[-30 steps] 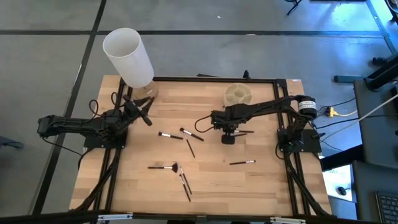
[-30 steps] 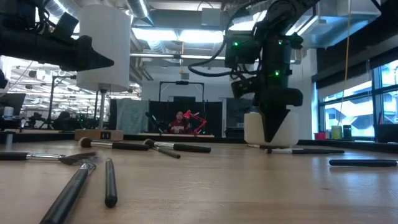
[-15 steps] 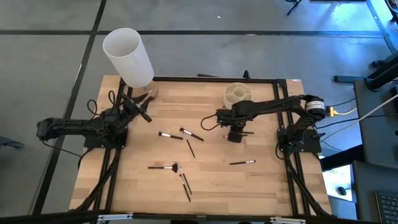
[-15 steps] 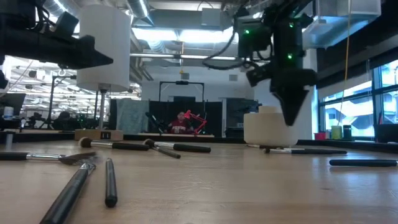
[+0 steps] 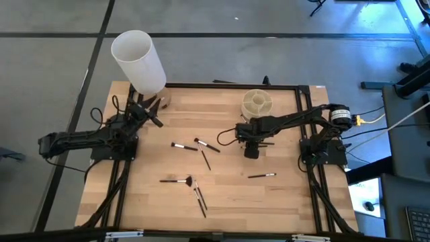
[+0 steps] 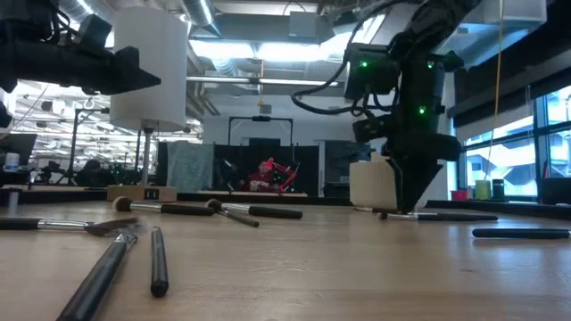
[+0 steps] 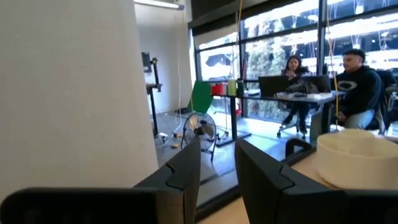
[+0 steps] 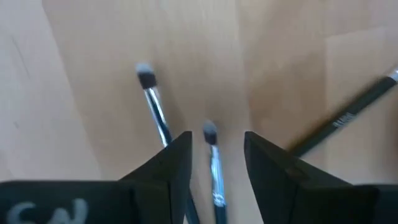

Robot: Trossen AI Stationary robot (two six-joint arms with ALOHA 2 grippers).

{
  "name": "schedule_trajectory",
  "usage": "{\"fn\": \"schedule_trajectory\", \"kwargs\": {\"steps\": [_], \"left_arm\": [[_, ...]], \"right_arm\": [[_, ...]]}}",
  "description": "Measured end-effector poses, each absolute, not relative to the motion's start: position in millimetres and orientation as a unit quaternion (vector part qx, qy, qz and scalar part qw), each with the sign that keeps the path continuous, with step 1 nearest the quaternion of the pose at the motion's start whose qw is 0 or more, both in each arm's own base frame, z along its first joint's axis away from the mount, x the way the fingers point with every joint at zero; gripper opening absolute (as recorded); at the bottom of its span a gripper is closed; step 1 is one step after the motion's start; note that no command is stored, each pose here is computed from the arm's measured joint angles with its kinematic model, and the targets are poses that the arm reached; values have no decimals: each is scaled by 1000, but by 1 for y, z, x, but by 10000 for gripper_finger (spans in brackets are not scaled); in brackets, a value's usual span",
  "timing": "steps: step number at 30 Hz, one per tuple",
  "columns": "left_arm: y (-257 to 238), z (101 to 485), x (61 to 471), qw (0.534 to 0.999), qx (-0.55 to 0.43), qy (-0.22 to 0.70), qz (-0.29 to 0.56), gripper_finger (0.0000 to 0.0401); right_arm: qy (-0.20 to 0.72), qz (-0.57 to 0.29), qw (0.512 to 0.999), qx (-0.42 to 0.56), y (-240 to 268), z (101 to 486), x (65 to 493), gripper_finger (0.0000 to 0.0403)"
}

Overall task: Sort items
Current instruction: Put the foundation brush into the pen organizer

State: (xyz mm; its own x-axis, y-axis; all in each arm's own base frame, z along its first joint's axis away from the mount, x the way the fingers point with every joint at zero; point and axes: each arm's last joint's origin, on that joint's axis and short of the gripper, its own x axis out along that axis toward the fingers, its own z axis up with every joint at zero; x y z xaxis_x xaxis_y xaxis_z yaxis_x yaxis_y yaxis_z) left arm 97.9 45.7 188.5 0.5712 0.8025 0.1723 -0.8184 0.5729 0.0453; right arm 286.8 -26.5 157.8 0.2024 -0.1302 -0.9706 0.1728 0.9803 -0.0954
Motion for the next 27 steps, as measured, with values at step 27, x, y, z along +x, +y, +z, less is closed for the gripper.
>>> {"fn": "schedule_trajectory", "kwargs": {"steps": [27], "left_arm": [[50, 186, 98, 893, 51, -64, 442, 95]], "right_arm": [[494, -163, 854, -7, -34, 217, 306, 7]]}}
